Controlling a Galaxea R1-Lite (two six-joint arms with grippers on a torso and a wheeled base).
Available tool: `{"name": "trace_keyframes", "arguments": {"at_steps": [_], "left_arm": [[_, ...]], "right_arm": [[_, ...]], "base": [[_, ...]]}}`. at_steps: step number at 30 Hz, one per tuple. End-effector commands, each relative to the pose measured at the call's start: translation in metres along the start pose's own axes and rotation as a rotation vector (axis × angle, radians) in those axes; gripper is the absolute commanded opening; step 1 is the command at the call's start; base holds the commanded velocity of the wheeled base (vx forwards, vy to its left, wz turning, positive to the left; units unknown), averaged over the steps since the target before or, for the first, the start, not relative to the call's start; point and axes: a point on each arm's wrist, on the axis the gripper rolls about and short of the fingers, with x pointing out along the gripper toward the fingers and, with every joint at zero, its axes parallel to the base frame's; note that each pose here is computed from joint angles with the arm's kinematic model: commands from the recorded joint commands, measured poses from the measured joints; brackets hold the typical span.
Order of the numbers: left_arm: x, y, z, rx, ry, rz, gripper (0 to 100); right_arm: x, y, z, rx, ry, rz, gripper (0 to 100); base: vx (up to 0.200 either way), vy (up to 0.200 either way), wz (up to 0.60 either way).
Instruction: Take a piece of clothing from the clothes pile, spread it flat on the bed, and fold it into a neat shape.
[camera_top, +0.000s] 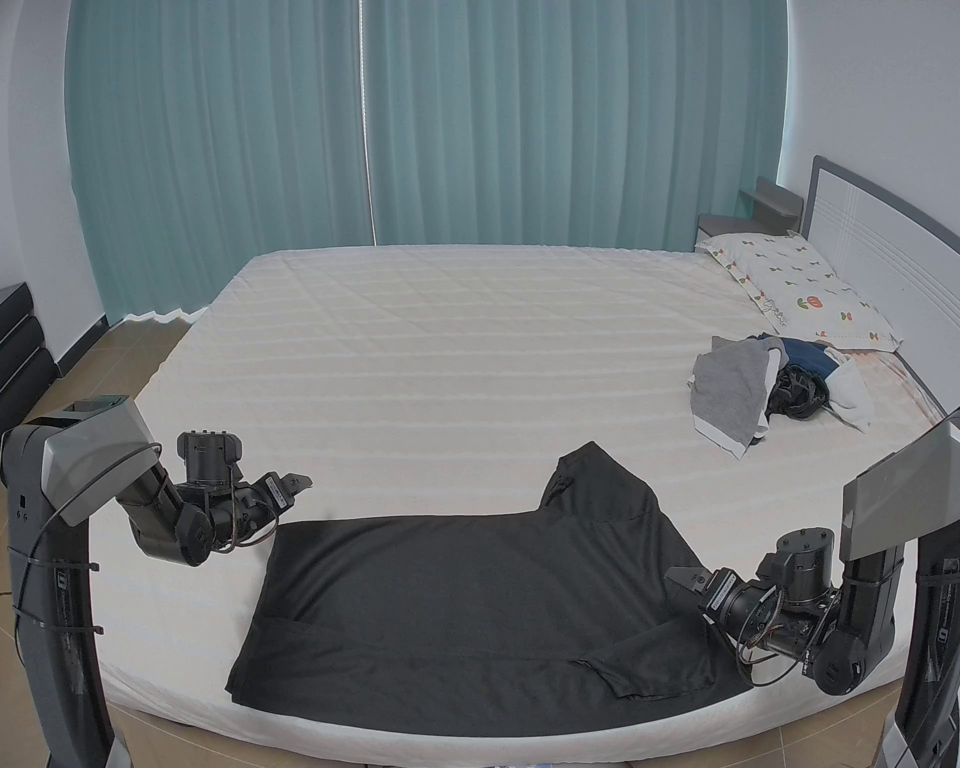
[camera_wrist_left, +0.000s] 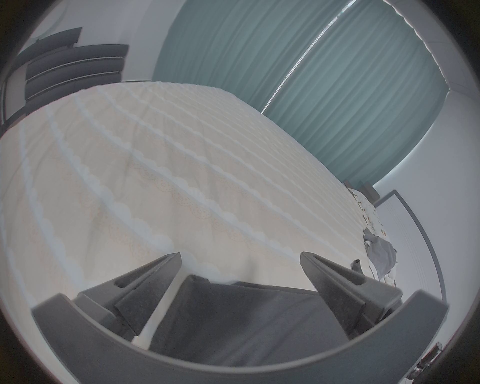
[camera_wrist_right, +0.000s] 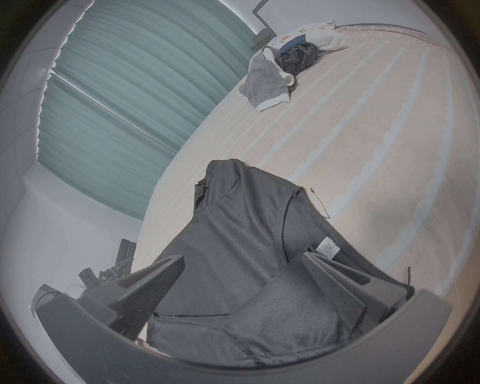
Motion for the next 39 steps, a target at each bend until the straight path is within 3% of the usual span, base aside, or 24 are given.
{"name": "trace_keyframes", "arguments": {"at_steps": [1,23,24,29,39], "left_arm": [[0.016,0.018,-0.003,-0.003,0.030,0.003,100],[0.029,0.011,-0.015,0.021,0.055,-0.024,100],[0.029,0.011,-0.016,0.021,0.056,-0.023,0],[0.031,0.011,-0.014,0.016,0.042,-0.015,0],[0.030,0.016,-0.011,-0.033,-0.026,0.076,0]], "right_arm": [[0.000,0.001,-0.001,-0.002,-0.001,0.007,100],[0.003,0.000,-0.009,-0.018,0.025,-0.002,100],[0.003,0.000,-0.009,-0.018,0.025,-0.002,100],[0.004,0.000,-0.009,-0.018,0.025,-0.005,100],[0.004,0.000,-0.009,-0.016,0.020,-0.006,100]], "base": [[0.000,0.000,0.00],[0.000,0.000,0.00],[0.000,0.000,0.00],[0.000,0.000,0.00],[0.000,0.000,0.00]]}}
